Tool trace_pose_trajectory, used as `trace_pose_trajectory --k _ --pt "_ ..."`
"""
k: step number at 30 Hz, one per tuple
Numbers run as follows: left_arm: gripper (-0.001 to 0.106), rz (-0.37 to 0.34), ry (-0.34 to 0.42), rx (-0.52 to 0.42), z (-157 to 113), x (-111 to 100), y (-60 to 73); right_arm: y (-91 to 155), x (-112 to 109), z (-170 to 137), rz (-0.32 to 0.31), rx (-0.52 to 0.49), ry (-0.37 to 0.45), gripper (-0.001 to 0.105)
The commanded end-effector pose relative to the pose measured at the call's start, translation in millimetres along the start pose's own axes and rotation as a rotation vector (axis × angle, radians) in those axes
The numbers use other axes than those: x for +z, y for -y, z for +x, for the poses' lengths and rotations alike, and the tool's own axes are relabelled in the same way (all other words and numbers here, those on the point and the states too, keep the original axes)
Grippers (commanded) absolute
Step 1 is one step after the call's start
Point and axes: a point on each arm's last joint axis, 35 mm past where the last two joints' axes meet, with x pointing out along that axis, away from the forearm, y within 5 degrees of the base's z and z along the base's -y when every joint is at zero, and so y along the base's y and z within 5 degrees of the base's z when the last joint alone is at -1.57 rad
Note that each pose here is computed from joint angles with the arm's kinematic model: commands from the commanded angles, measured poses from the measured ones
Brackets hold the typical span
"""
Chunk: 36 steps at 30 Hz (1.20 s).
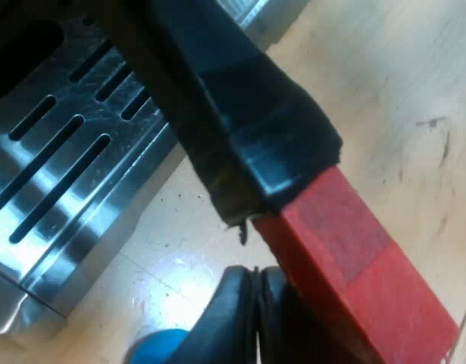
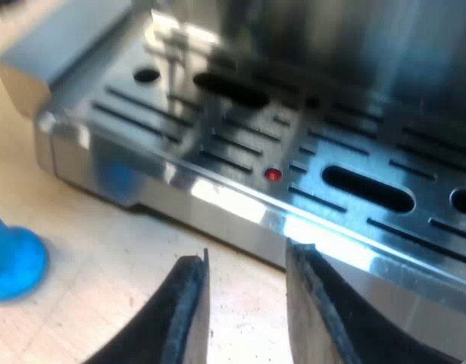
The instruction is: Put the handle in the coffee machine
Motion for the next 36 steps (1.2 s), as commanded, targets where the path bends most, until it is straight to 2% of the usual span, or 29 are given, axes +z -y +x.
trace_pose_trajectory --k 1,4,5,7,14,18,27,31,36 --pt "0.0 -0.018 0.024 -0.069 1.8 -3.4 9.3 4.3 2.8 -6.0 0.012 0.003 0.015 0.03" --pt "0.0 -0.002 -0.003 -0.065 10.3 -6.4 13.7 10.8 8.5 -15.7 0.042 0.035 0.051 0.03" --pt "0.0 0.012 0.002 -0.065 12.2 -4.3 15.8 16.1 14.4 -27.3 0.072 0.142 0.089 0.03" --pt "0.0 0.023 0.017 -0.065 14.8 -0.4 18.4 18.3 16.2 -31.3 0.082 0.165 0.103 0.03" --pt "0.0 0.066 0.033 -0.089 22.3 6.1 28.4 25.4 20.2 -40.3 0.107 0.17 0.139 0.03" --pt "0.0 0.067 0.069 -0.084 22.0 10.9 27.9 25.4 20.1 -40.2 0.107 0.17 0.138 0.03" --pt "0.0 -0.029 0.132 -0.097 21.1 20.0 28.0 25.6 20.1 -40.2 0.108 0.163 0.139 0.03" --pt "0.0 -0.091 0.12 -0.162 21.0 19.2 30.1 25.6 20.1 -40.2 0.108 0.163 0.139 0.03" --pt "0.0 -0.134 0.11 -0.154 21.1 18.1 29.8 25.6 20.1 -40.2 0.108 0.163 0.139 0.03"
